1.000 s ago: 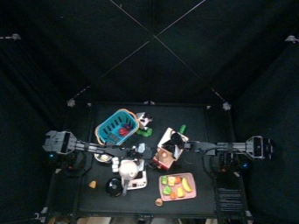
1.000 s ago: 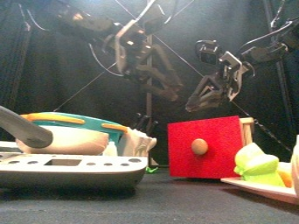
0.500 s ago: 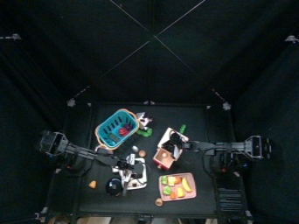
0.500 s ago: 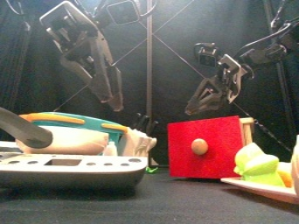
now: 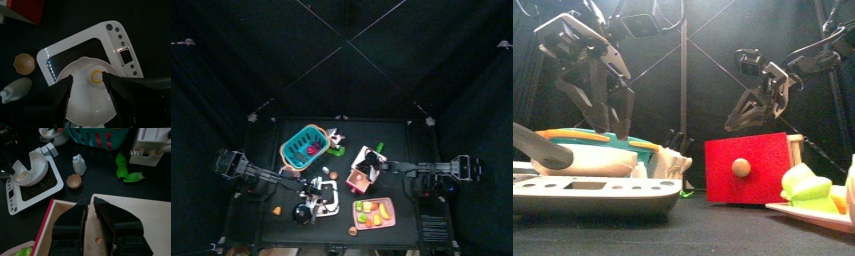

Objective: Grab egg half

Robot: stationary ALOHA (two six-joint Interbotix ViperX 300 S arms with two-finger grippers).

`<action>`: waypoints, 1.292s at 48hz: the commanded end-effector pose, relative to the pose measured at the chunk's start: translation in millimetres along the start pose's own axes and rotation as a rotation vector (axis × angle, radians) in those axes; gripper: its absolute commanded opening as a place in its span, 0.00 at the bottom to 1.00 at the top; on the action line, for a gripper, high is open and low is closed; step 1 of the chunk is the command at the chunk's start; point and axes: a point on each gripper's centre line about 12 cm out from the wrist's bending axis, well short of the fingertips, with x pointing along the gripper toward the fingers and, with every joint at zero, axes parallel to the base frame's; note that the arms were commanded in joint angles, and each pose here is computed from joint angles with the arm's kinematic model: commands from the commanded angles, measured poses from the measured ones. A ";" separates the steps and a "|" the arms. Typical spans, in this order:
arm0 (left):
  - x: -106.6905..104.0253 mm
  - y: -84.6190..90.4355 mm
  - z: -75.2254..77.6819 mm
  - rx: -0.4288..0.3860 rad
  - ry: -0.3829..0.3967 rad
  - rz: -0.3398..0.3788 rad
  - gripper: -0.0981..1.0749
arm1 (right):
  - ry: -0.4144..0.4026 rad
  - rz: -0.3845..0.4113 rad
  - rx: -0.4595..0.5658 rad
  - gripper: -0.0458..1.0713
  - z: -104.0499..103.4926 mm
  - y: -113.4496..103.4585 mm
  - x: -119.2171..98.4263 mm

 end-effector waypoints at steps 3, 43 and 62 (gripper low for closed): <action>-4.4 -3.3 5.2 -0.007 -0.019 -0.012 0.83 | -0.041 0.004 0.002 0.59 13.5 1.1 -1.2; 17.9 -10.1 -8.9 0.009 0.063 -0.024 0.82 | -0.029 0.002 0.000 0.59 13.2 0.8 5.3; 27.2 -10.5 -10.8 0.011 0.083 -0.024 0.82 | -0.028 0.002 0.000 0.59 13.1 0.7 6.0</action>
